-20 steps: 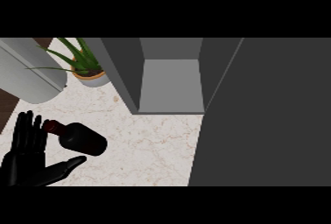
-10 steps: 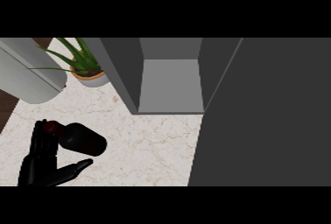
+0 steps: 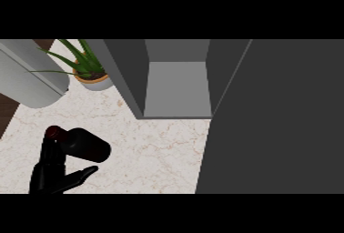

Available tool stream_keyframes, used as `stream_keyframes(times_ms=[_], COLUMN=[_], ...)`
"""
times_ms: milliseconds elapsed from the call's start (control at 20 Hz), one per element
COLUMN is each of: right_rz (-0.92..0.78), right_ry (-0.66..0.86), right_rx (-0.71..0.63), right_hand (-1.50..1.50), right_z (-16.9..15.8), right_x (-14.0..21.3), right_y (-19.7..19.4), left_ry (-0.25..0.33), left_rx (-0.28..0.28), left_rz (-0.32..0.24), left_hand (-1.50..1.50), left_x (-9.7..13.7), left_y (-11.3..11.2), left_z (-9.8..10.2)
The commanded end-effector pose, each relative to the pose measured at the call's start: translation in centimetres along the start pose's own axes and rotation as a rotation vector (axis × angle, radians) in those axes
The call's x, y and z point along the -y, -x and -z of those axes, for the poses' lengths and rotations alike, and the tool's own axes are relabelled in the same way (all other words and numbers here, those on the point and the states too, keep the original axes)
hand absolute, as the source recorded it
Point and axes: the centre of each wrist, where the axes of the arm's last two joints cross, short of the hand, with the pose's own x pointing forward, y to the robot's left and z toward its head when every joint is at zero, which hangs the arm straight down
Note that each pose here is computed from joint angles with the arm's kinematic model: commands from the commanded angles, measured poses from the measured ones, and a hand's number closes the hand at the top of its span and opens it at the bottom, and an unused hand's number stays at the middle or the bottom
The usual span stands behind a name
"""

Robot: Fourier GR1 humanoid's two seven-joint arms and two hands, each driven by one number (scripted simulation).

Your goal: Pick up the wine, place it into the cabinet and close the cabinet

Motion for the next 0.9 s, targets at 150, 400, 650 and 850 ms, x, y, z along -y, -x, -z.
stream_keyframes(times_ms=[150, 400, 650, 850], right_rz=[0.042, 0.062, 0.043, 0.062], right_ry=[-0.025, -0.07, -0.042, -0.045], right_rx=[-0.013, -0.016, -0.022, -0.022], right_hand=[-1.5, -1.5, -1.5, -1.5], right_z=[-1.7, -1.8, -3.9, -2.4], right_x=[0.0, 0.0, 0.8, -0.1], right_y=[-0.7, -1.3, -1.1, -1.6], left_ry=[-0.01, 0.029, 0.034, 0.054], left_rx=[-0.016, -0.032, 0.002, 0.017], left_rz=[-0.063, -0.075, -0.058, -0.078], left_hand=[-1.5, -1.5, -1.5, -1.5], left_x=[-0.3, 0.5, 0.7, -0.3], left_y=[2.8, 4.8, 6.2, 4.4], left_z=[1.1, 1.5, 0.1, 2.7])
